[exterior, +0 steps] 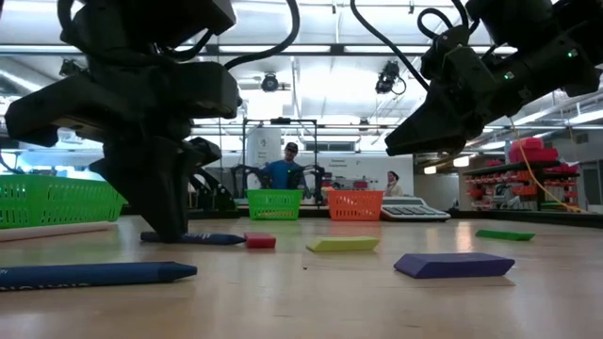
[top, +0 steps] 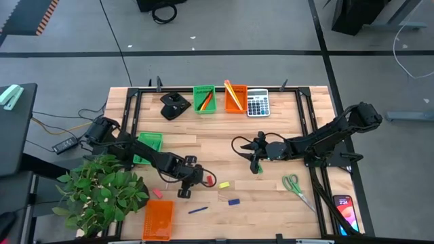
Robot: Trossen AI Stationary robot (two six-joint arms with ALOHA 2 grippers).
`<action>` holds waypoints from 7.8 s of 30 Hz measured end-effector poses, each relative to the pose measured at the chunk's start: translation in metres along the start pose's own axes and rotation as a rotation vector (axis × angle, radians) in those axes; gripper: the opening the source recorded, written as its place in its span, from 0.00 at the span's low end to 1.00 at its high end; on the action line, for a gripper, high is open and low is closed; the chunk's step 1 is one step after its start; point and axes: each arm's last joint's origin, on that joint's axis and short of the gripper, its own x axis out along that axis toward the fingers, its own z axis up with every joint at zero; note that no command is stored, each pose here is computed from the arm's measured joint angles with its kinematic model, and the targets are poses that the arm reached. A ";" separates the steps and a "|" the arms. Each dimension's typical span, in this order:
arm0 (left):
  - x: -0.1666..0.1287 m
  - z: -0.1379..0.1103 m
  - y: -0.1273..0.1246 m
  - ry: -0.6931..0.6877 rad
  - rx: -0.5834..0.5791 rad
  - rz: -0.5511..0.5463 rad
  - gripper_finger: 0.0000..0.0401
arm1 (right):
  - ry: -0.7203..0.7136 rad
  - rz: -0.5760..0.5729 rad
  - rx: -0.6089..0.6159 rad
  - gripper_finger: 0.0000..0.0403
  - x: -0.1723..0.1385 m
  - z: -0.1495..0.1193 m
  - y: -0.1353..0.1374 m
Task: Sort crayons/erasers/pens/pencils in bins
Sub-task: Put the blue crayon into the bottom green bin
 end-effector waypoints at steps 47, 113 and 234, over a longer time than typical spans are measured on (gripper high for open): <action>-0.114 -0.071 0.031 -0.098 -0.228 0.140 0.05 | 0.016 0.006 0.041 0.40 -0.001 -0.002 0.002; -0.067 -0.079 0.194 0.321 -0.777 0.310 0.47 | 0.160 0.005 -0.055 0.40 -0.008 -0.020 0.008; -0.028 -0.053 0.171 0.289 -0.742 0.190 0.13 | 0.146 -0.042 -0.152 0.40 -0.008 -0.021 0.007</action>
